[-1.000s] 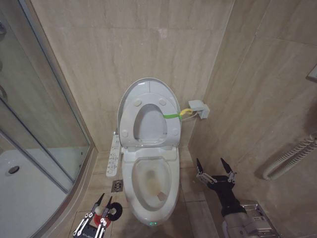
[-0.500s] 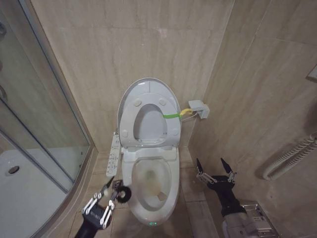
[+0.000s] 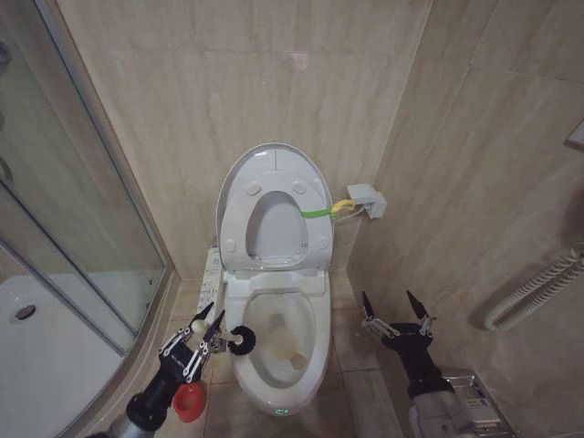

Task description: Open the toilet lid, clean the toilet bowl with a toilet brush, close the toilet lid, and flush.

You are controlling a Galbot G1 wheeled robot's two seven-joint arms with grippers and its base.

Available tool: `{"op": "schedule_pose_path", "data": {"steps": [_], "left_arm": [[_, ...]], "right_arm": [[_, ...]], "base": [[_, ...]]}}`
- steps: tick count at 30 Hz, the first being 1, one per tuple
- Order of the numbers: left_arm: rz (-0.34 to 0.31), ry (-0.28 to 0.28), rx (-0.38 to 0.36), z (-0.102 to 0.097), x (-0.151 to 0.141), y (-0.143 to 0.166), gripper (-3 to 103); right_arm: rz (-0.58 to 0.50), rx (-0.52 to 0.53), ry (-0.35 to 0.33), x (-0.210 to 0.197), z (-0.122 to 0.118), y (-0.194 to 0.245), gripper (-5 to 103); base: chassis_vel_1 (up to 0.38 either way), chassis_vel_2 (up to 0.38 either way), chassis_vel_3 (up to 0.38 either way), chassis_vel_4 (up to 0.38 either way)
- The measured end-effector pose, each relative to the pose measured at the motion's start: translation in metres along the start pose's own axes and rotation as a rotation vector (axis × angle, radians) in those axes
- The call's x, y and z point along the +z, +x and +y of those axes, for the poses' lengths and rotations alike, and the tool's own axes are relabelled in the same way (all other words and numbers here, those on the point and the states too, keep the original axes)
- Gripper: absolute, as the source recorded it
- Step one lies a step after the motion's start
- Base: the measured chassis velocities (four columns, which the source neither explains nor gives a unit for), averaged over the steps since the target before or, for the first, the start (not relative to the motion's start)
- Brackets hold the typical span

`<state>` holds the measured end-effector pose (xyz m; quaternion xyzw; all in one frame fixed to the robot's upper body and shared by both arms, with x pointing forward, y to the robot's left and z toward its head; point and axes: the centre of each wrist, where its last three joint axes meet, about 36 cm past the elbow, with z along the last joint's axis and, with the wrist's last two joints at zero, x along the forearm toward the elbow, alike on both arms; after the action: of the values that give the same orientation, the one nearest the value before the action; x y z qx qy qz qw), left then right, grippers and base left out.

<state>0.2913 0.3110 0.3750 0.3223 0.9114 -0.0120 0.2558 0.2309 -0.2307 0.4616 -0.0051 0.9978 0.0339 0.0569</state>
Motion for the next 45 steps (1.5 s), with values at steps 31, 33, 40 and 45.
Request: {"op": "schedule_pose_path", "data": {"steps": [31, 33, 40, 45], "left_arm": [[0.047, 0.148, 0.057, 0.056, 0.123, -0.042, 26], [0.052, 0.153, 0.062, 0.057, 0.128, -0.046, 26], [0.111, 0.191, 0.100, 0.060, 0.159, -0.061, 26], [0.166, 0.203, 0.132, 0.063, 0.181, -0.069, 26]], "right_arm": [[0.000, 0.000, 0.000, 0.000, 0.000, 0.000, 100], [0.000, 0.000, 0.000, 0.000, 0.000, 0.000, 100], [0.000, 0.000, 0.000, 0.000, 0.000, 0.000, 100], [0.000, 0.000, 0.000, 0.000, 0.000, 0.000, 100]], "base": [[0.000, 0.000, 0.000, 0.000], [0.000, 0.000, 0.000, 0.000], [0.000, 0.000, 0.000, 0.000], [0.000, 0.000, 0.000, 0.000]]}}
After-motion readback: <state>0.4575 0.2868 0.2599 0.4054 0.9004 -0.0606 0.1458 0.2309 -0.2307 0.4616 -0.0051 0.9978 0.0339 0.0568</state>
